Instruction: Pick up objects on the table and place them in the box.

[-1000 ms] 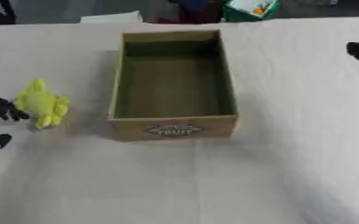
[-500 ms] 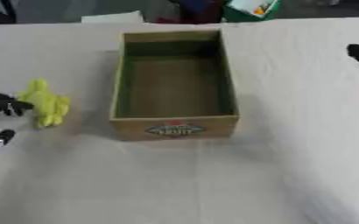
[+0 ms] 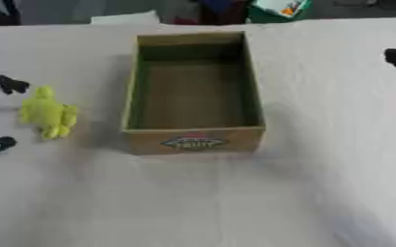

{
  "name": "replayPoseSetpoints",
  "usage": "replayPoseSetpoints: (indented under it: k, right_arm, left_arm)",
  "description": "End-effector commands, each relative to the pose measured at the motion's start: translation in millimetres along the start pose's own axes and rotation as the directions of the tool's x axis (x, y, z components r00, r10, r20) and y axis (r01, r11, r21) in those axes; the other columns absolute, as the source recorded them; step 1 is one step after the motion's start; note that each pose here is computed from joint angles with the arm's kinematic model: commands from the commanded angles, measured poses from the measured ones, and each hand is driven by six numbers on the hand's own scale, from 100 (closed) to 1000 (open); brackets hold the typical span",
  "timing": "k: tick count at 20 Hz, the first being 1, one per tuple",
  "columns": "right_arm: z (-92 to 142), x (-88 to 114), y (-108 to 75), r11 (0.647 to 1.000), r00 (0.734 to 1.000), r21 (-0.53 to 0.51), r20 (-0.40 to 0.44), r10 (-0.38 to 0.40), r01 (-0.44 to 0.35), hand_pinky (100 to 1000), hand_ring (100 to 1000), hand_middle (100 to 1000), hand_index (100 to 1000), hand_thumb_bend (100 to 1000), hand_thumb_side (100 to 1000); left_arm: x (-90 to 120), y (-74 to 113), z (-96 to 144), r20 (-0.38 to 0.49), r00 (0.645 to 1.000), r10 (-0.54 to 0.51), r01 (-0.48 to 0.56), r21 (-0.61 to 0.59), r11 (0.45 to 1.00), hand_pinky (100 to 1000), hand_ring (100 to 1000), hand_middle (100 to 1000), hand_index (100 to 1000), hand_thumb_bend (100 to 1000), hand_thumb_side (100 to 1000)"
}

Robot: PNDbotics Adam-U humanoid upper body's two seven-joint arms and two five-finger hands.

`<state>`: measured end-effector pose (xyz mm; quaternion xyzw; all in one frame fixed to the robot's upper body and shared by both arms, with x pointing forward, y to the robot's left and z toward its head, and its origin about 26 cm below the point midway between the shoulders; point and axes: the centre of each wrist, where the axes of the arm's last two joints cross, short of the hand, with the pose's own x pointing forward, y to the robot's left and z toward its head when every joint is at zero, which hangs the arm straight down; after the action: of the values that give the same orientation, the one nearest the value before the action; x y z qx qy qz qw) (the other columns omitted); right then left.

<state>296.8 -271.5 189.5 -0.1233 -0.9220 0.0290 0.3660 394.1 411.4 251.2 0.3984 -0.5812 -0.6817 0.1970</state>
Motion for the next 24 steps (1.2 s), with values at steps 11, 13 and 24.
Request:
replayPoseSetpoints:
  k: [11,13,24]
  right_arm:
    - [-7.5,9.1,0.5,1.000,0.999,0.025,0.048,0.009,-0.011,905,786,578,838,100,568]
    - [-8.0,9.4,1.1,1.000,0.999,0.028,0.050,0.009,-0.010,905,787,578,838,100,565]
    - [-10.4,10.8,2.7,1.000,0.998,0.025,0.058,0.001,-0.002,907,787,576,840,100,554]
  left_arm:
    - [-21.9,24.0,-2.5,-0.063,0.975,-0.213,0.210,-0.045,0.977,621,831,825,954,558,528]
    - [-23.8,24.0,-7.5,-0.064,0.974,-0.218,0.213,-0.079,0.974,621,831,821,959,529,507]
    - [-26.2,9.4,-17.9,-0.030,0.979,-0.201,0.188,-0.236,0.953,626,832,835,1000,450,421]
